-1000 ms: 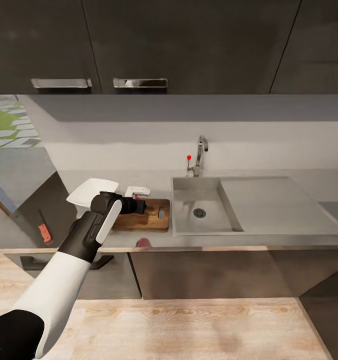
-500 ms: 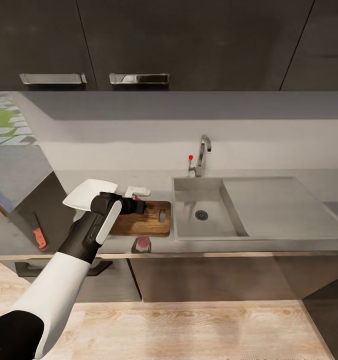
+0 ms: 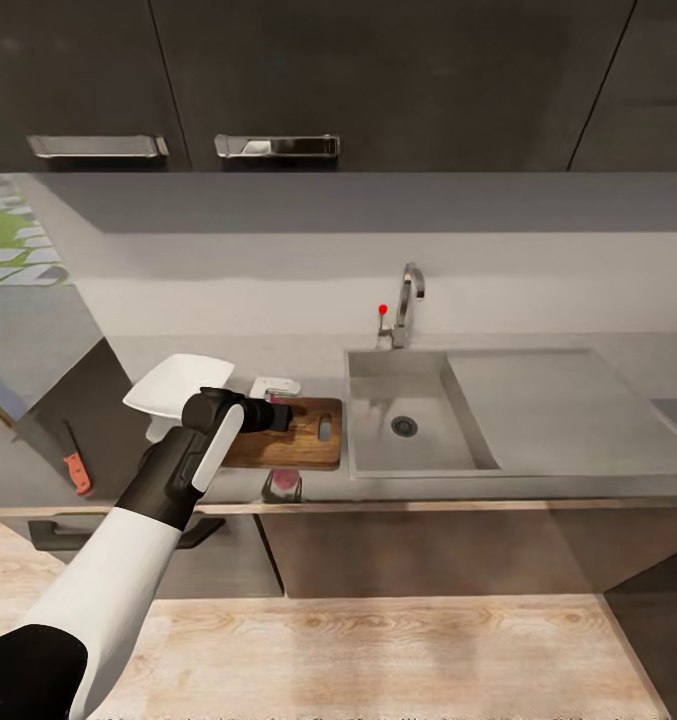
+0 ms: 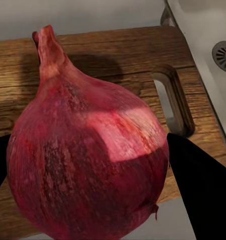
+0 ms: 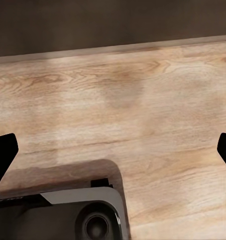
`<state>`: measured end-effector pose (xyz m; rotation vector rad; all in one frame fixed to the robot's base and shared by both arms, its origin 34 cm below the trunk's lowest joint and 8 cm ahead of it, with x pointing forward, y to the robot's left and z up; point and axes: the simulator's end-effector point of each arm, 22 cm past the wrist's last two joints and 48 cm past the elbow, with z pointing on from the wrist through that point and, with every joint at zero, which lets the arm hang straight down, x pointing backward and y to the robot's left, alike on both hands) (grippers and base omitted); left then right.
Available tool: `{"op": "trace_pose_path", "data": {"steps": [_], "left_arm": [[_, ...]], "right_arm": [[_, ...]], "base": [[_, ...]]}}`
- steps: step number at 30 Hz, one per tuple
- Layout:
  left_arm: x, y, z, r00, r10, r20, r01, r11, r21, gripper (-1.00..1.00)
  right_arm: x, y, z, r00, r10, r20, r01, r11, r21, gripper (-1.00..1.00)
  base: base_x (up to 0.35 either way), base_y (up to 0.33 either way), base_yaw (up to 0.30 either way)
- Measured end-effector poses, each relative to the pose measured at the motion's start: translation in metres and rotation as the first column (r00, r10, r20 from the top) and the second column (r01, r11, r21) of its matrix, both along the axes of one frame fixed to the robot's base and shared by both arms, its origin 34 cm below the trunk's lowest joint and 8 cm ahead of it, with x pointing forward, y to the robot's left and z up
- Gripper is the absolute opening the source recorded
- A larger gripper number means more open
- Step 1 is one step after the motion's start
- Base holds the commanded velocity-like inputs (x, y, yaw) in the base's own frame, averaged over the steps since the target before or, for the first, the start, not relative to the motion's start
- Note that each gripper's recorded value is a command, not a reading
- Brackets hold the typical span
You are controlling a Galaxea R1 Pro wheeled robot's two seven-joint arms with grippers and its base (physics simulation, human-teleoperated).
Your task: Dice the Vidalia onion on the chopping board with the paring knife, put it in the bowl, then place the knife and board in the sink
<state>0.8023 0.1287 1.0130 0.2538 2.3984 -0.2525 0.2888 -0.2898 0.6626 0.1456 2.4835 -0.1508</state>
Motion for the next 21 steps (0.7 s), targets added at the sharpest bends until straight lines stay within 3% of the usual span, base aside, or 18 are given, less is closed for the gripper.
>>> {"op": "trace_pose_path", "data": {"steps": [21], "left_arm": [[0.000,0.000,-0.017,1.000,0.000,-0.023,0.000,1.000,0.000,-1.00]], "right_arm": [[-0.008,0.000,-0.004,1.000,0.000,-0.025,0.000,1.000,0.000,1.00]], "base": [[0.025,0.036,0.000]]}}
